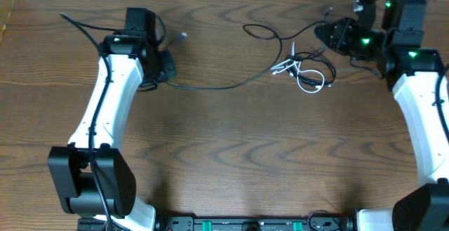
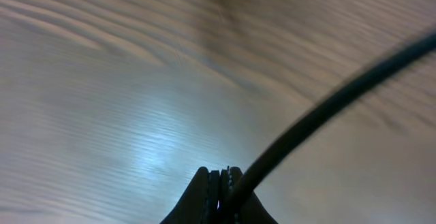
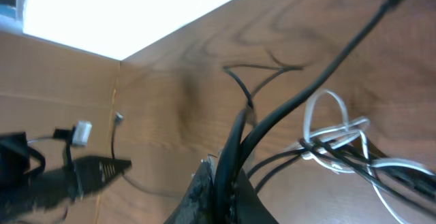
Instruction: Untangle cables
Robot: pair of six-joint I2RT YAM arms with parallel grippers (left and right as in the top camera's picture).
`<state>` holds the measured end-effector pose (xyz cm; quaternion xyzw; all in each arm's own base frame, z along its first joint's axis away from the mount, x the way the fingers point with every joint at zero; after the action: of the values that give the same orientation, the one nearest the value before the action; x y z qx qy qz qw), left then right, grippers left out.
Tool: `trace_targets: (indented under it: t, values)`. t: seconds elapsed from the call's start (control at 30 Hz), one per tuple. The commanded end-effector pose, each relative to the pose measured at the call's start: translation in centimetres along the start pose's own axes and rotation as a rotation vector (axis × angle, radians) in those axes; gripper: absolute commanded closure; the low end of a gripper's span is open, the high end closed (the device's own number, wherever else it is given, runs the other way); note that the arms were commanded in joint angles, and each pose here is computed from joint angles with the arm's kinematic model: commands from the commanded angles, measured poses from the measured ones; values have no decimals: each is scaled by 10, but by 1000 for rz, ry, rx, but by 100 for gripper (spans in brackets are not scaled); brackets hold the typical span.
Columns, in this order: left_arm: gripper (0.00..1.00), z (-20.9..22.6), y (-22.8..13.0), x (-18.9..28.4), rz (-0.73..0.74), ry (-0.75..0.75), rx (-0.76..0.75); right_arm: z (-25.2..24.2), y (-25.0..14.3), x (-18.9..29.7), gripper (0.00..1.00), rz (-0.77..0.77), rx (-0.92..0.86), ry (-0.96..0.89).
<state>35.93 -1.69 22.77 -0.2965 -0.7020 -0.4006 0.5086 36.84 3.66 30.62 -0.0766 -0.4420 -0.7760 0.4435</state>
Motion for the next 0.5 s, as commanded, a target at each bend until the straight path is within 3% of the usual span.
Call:
trace_targets:
  t: [0.0, 0.17, 0.4, 0.47]
  values:
    - [93, 27, 30, 5, -185, 121, 151, -4, -2, 24, 99, 18, 74, 27]
    - [92, 7, 64, 37, -352, -102, 97, -29, -43, 28, 99, 274, 90, -372]
    - [92, -25, 82, 150, -626, -550, 10, -20, -66, -3, 95, 456, 202, -397]
    - [93, -29, 76, 197, -709, -697, -8, -22, -72, -16, 84, 496, 207, -388]
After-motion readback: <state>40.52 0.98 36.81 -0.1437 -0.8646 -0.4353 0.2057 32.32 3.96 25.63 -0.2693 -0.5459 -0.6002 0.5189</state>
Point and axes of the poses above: each gripper's point midway between its finger pads, its own x axis back along the fingers, its own z axis along the line the jaws close on, y = z × x, the point moved 10 cm from there along x, back along the fingers, and after that the axes turned 14 degrees about x, right-handed, at the moved point
